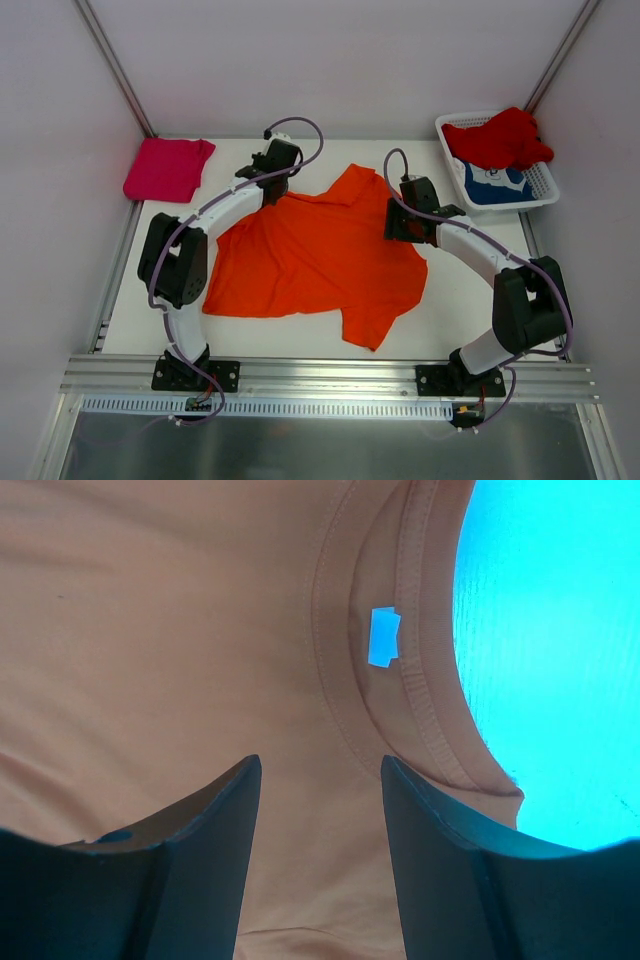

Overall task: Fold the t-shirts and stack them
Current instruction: Flatten the tshirt out

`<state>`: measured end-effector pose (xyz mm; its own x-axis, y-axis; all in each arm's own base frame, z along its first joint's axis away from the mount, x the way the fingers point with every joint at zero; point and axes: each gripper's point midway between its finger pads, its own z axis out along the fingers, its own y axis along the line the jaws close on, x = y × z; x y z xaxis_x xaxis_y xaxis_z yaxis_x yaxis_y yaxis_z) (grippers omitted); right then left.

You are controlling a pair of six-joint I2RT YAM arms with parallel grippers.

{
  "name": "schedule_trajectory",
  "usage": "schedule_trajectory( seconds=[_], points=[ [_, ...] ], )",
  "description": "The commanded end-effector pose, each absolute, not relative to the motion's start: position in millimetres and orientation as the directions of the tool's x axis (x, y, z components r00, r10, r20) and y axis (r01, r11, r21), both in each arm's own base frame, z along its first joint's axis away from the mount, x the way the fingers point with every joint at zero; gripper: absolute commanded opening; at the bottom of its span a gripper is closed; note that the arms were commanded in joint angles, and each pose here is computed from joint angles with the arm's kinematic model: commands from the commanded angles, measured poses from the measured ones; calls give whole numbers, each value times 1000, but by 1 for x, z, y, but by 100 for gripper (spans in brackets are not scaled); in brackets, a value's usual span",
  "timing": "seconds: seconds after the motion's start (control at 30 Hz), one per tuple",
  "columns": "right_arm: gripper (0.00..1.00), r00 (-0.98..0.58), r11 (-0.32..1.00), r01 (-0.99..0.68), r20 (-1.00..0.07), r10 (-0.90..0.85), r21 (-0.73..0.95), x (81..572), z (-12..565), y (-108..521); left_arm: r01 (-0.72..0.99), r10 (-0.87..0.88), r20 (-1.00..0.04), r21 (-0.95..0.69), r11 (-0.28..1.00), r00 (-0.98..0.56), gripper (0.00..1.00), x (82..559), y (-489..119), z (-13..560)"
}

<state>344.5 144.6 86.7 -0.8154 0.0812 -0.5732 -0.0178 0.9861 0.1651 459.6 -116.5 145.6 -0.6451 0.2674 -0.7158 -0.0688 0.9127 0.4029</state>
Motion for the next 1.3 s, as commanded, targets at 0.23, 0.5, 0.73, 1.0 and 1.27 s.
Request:
schedule_trajectory(
  seconds=[0.23, 0.5, 0.73, 1.0, 1.27],
  points=[
    [55, -800, 984, -14, -592, 96, 179, 346, 92, 143, -62, 281, -685, 430, 901, -672, 5, 460, -111, 133],
    [55, -797, 984, -15, -596, 96, 179, 346, 94, 143, -60, 282, -682, 431, 900, -675, 0, 460, -111, 131],
    [55, -797, 983, -16, -597, 97, 180, 345, 95, 143, -79, 289, -678, 456, 886, -676, 0, 461, -102, 135],
    [55, -793, 982, -19, -601, 98, 185, 344, 98, 143, -211, 239, -694, 496, 842, -679, 0, 460, -52, 155],
    [55, -785, 983, -21, -612, 97, 183, 344, 102, 142, -327, 148, -695, 502, 800, -704, 0, 464, 10, 159]
  ],
)
